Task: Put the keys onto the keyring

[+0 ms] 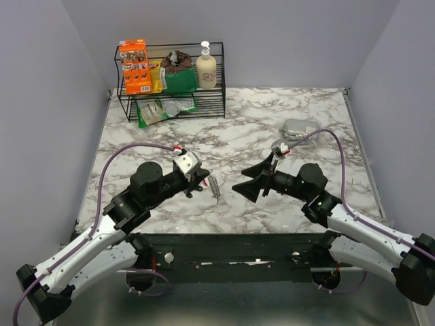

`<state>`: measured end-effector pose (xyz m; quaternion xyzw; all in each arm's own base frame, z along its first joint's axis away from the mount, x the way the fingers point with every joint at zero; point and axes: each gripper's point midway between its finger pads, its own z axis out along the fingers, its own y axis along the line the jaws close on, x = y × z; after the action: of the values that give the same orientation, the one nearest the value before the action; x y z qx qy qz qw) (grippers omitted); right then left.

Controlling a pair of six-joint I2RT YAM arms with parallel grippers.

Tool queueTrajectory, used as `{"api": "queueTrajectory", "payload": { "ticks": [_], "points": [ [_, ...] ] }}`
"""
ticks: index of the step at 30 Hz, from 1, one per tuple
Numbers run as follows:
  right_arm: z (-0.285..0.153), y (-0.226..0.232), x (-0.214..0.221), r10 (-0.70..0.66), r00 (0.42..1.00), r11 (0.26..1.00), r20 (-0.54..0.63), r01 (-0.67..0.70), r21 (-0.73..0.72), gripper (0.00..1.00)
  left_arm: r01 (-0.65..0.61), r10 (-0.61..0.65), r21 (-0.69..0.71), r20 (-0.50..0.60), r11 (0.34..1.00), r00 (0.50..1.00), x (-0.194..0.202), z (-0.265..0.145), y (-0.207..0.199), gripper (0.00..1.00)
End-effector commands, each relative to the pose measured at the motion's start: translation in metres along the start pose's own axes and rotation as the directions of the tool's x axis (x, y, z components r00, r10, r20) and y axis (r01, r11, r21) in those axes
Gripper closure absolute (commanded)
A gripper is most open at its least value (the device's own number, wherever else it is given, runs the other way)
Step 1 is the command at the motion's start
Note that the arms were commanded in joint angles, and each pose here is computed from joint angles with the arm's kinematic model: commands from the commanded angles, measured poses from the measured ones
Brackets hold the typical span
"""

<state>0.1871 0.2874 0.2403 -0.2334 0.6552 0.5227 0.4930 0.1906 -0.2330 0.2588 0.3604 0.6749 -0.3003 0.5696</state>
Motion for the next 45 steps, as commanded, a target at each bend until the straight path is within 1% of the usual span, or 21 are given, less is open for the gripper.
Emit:
{"api": "queueTrajectory", "payload": {
  "ticks": [1, 3, 5, 10, 15, 18, 19, 21, 23, 24, 27, 28, 30, 31, 36, 37, 38, 39, 41, 43, 45],
  "points": [
    [0.003, -0.009, -0.003, -0.022, 1.000, 0.998, -0.018, 0.022, 0.053, 0.00, -0.040, 0.048, -0.089, 0.098, 0.995, 0.994, -0.029, -0.015, 0.013, 1.00],
    [0.007, -0.014, -0.004, -0.032, 0.999, 0.997, -0.024, 0.033, 0.068, 0.00, -0.037, 0.055, -0.128, 0.139, 0.991, 0.989, -0.038, -0.022, 0.019, 1.00],
    [0.009, -0.018, -0.001, -0.031, 0.998, 0.996, -0.048, 0.035, 0.083, 0.00, -0.038, 0.064, -0.179, 0.142, 0.983, 0.988, -0.037, -0.027, 0.027, 1.00],
    [0.023, -0.030, 0.012, -0.023, 0.993, 0.995, -0.116, 0.034, 0.098, 0.00, -0.036, 0.066, -0.291, 0.093, 0.956, 0.994, -0.029, -0.037, 0.047, 1.00],
    [0.036, -0.047, 0.029, 0.025, 0.980, 0.989, -0.199, 0.004, 0.146, 0.00, -0.020, 0.018, -0.394, -0.011, 0.919, 1.000, -0.010, -0.040, 0.068, 1.00],
    [0.043, -0.059, 0.039, 0.061, 0.970, 0.983, -0.236, -0.018, 0.181, 0.02, 0.001, -0.019, -0.428, -0.038, 0.904, 0.999, -0.001, -0.041, 0.081, 1.00],
    [0.046, -0.061, 0.039, 0.066, 0.968, 0.982, -0.241, -0.019, 0.190, 0.02, 0.003, -0.024, -0.434, -0.042, 0.901, 0.999, 0.000, -0.042, 0.085, 1.00],
    [0.051, -0.067, 0.043, 0.093, 0.960, 0.976, -0.264, -0.036, 0.213, 0.03, 0.049, -0.071, -0.463, -0.030, 0.885, 0.997, 0.003, -0.047, 0.097, 1.00],
    [0.055, -0.076, 0.056, 0.127, 0.944, 0.968, -0.303, -0.051, 0.247, 0.04, 0.060, -0.085, -0.488, -0.028, 0.871, 0.996, 0.004, -0.051, 0.106, 1.00],
    [0.059, -0.077, 0.052, 0.129, 0.945, 0.967, -0.302, -0.053, 0.250, 0.04, 0.065, -0.094, -0.513, -0.031, 0.856, 0.995, 0.006, -0.055, 0.114, 1.00],
    [0.068, -0.085, 0.062, 0.175, 0.927, 0.957, -0.333, -0.080, 0.280, 0.06, 0.076, -0.110, -0.562, -0.027, 0.824, 0.994, 0.009, -0.064, 0.127, 1.00],
    [0.071, -0.087, 0.063, 0.195, 0.923, 0.951, -0.332, -0.095, 0.295, 0.10, 0.085, -0.123, -0.599, -0.023, 0.796, 0.992, 0.012, -0.070, 0.137, 1.00],
    [0.075, -0.094, 0.079, 0.230, 0.902, 0.941, -0.366, -0.111, 0.319, 0.12, 0.107, -0.140, -0.630, -0.002, 0.769, 0.990, 0.014, -0.075, 0.147, 1.00],
    [0.082, -0.094, 0.074, 0.233, 0.904, 0.938, -0.360, -0.111, 0.328, 0.15, 0.117, -0.148, -0.637, 0.005, 0.762, 0.989, 0.016, -0.077, 0.151, 1.00],
    [0.102, -0.093, 0.099, 0.259, 0.864, 0.926, -0.432, -0.095, 0.366, 0.21, 0.170, -0.168, -0.708, 0.074, 0.685, 0.983, 0.018, -0.098, 0.176, 1.00],
    [0.104, -0.100, 0.110, 0.272, 0.849, 0.917, -0.454, -0.085, 0.389, 0.24, 0.175, -0.170, -0.718, 0.080, 0.674, 0.982, 0.021, -0.101, 0.178, 1.00],
    [0.113, -0.097, 0.104, 0.265, 0.850, 0.919, -0.455, -0.079, 0.387, 0.26, 0.178, -0.162, -0.725, 0.092, 0.666, 0.982, 0.019, -0.105, 0.180, 1.00],
    [0.114, -0.097, 0.111, 0.271, 0.834, 0.915, -0.480, -0.068, 0.399, 0.28, 0.183, -0.167, -0.748, 0.098, 0.638, 0.981, 0.021, -0.112, 0.185, 1.00],
    [0.121, -0.104, 0.113, 0.281, 0.822, 0.899, -0.495, -0.046, 0.435, 0.32, 0.180, -0.164, -0.772, 0.100, 0.610, 0.981, 0.023, -0.119, 0.189, 1.00],
    [0.128, -0.103, 0.113, 0.270, 0.826, 0.895, -0.495, -0.026, 0.446, 0.35, 0.178, -0.164, -0.793, 0.100, 0.582, 0.981, 0.025, -0.126, 0.192, 1.00],
    [0.139, -0.099, 0.113, 0.257, 0.820, 0.897, -0.511, -0.006, 0.442, 0.36, 0.175, -0.155, -0.804, 0.104, 0.568, 0.982, 0.025, -0.131, 0.192, 1.00]
  ]
}}
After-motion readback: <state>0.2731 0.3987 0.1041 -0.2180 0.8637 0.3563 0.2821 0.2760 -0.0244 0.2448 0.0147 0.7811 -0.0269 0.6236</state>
